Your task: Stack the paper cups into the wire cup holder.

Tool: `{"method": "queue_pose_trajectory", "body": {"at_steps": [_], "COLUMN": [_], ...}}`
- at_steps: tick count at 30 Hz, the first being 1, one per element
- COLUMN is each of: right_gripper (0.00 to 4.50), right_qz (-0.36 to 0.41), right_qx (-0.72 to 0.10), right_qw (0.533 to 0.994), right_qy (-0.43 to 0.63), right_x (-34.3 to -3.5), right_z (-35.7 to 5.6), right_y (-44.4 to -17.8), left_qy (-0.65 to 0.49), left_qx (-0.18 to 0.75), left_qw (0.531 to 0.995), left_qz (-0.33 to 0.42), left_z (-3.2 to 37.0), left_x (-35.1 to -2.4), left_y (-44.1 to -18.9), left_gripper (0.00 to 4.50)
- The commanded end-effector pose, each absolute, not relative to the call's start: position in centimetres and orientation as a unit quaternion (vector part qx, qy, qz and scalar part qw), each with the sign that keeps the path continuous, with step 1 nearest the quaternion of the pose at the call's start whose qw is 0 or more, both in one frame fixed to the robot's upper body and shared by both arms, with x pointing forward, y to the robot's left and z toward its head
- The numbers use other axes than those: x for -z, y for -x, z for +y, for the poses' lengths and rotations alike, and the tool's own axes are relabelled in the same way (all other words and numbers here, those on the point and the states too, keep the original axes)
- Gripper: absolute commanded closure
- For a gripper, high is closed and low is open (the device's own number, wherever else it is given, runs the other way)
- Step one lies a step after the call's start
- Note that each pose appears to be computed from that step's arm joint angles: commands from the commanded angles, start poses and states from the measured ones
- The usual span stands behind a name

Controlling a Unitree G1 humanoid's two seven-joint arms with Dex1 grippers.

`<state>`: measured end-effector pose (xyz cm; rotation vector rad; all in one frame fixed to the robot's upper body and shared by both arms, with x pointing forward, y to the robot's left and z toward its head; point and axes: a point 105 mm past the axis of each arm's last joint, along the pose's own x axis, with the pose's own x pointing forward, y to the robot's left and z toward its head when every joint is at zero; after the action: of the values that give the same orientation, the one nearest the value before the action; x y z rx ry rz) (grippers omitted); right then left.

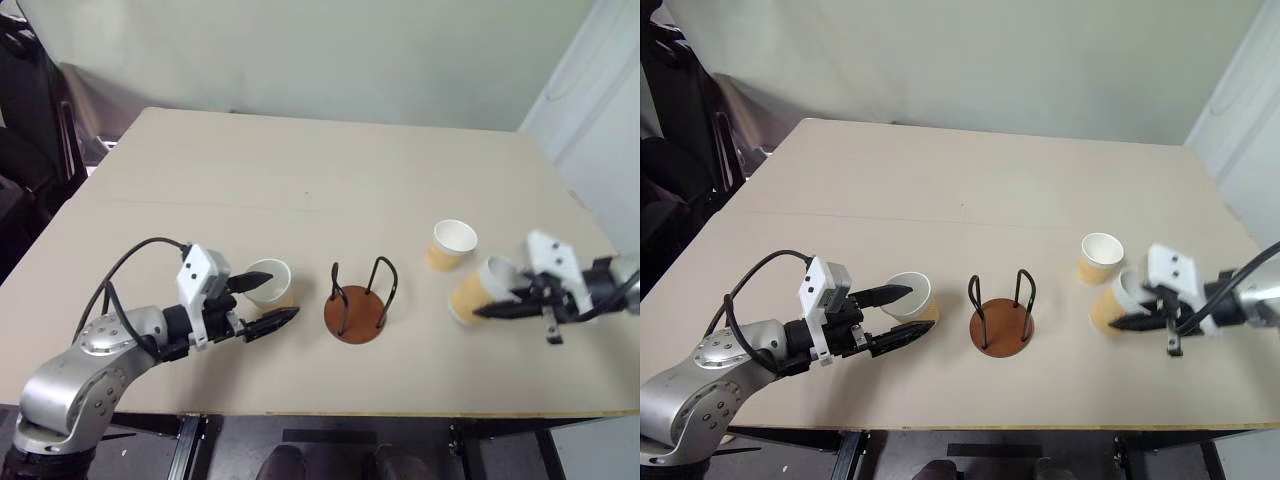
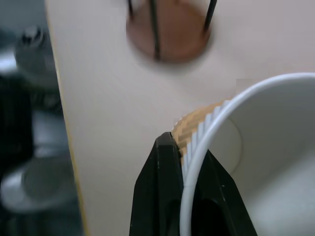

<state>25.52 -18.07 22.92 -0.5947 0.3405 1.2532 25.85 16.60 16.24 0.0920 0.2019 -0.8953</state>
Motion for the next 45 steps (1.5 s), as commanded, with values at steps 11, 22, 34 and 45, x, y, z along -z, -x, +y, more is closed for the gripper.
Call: {"method": "queue_pose_trajectory", "body": {"at_steps": [11,22,34,45], "right_gripper": [4.47,4.47,4.29,0.76], "right_qz": [0.029,0.051,0.051,0.041], "right_qx": [-0.694,-0.702,-0.690,-0.673], "right_qw": [0.656,0.630,0.627,0.652], "right_qy": [0.294,0.328,0.357,0.347], "right_x": [-25.8,-23.5,-22.9,-23.7], "right_z": [-8.1,-6.9,-6.7,-7.1], "right_y": [-24.8,-26.0,-26.9,-27.4], "left_qy": [-0.050,-0.046,-0.046,-0.047], "left_qx": [0.432,0.418,0.413,0.415], "left_qw": [0.898,0.905,0.907,0.906], "left_qz": [0.068,0.067,0.066,0.067], "left_z": [15.8,15.9,16.2,16.2], "left_x": [-17.1,-16.9,-17.0,-17.0], "left_y": [-25.6,-25.1,-25.0,-25.1], "left_gripper": [0.00,0.00,0.00,0.00]}}
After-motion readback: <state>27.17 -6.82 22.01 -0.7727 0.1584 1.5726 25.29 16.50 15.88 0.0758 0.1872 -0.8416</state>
